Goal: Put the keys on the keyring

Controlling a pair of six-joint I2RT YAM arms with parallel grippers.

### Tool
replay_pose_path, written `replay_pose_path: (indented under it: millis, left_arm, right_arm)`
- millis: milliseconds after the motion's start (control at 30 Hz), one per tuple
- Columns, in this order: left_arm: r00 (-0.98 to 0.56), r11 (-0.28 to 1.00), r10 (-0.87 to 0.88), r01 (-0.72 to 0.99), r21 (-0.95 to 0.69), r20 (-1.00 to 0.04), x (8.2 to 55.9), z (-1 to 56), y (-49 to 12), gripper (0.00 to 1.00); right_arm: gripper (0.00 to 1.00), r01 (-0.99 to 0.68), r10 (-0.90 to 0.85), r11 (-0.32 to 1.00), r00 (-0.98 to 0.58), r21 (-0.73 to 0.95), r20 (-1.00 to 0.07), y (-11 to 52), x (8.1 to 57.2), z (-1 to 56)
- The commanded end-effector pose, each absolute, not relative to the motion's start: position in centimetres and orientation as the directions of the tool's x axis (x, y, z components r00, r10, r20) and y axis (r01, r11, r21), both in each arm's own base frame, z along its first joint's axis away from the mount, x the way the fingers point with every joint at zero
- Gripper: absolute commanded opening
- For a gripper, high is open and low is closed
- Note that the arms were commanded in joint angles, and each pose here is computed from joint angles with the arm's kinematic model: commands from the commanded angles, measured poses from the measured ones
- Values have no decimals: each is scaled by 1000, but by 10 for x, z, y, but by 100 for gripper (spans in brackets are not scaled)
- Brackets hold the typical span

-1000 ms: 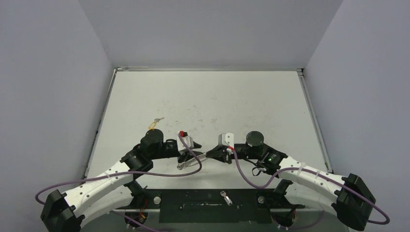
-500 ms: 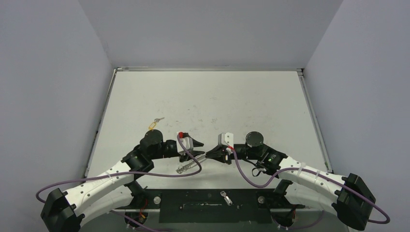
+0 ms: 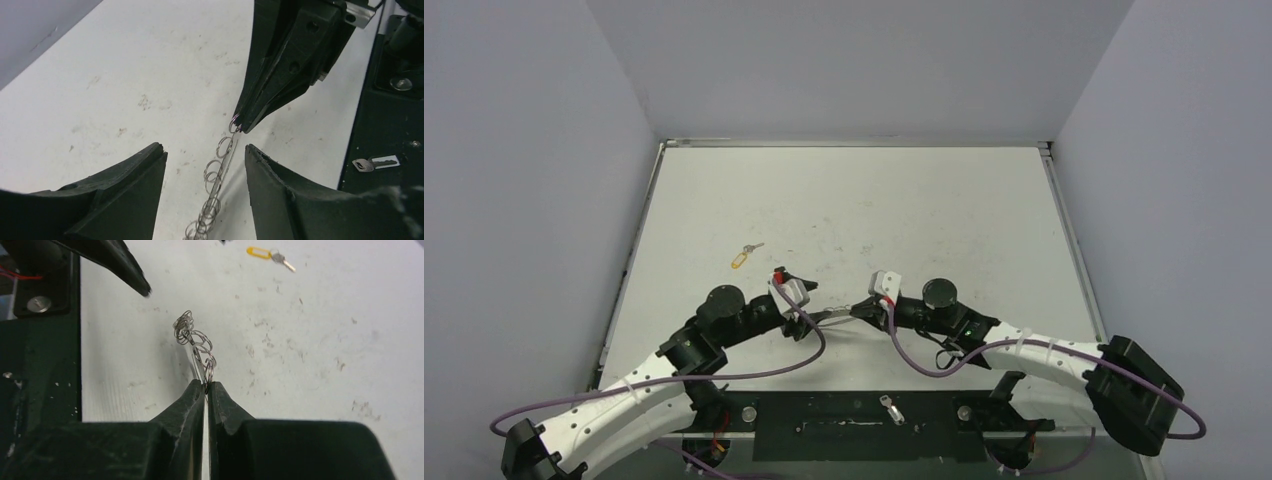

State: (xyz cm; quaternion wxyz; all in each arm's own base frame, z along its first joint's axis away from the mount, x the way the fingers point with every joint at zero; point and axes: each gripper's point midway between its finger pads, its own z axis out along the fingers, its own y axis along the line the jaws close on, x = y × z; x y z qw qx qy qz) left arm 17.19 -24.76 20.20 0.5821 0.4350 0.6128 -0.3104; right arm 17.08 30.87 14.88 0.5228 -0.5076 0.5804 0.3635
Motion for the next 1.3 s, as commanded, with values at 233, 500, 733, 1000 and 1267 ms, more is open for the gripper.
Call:
replay_pose_path:
  millis: [233, 500, 733, 1000, 1267]
  left_arm:
    - [-152, 630, 43, 771, -91, -987, 188, 178, -227, 79]
    - [-290, 764, -137, 577, -287, -947, 201, 163, -203, 97]
    - [-445, 791, -351, 330, -515, -824, 200, 130, -180, 97]
    - [-627, 806, -399, 109, -582, -669, 183, 82, -172, 92]
    - [-773, 836, -326, 33, -548, -544, 165, 45, -182, 80]
  right_arm:
    - [0, -922, -241, 366, 39, -128, -970, 306, 161, 95]
    - [42, -865, -265, 492, -37, -102, -963, 290, 160, 84]
    - [82, -709, -179, 705, -196, 13, -964, 260, 181, 94]
    - [86, -580, -25, 767, -455, 275, -890, 253, 171, 78]
    - [73, -566, -44, 706, -634, 425, -772, 275, 149, 59]
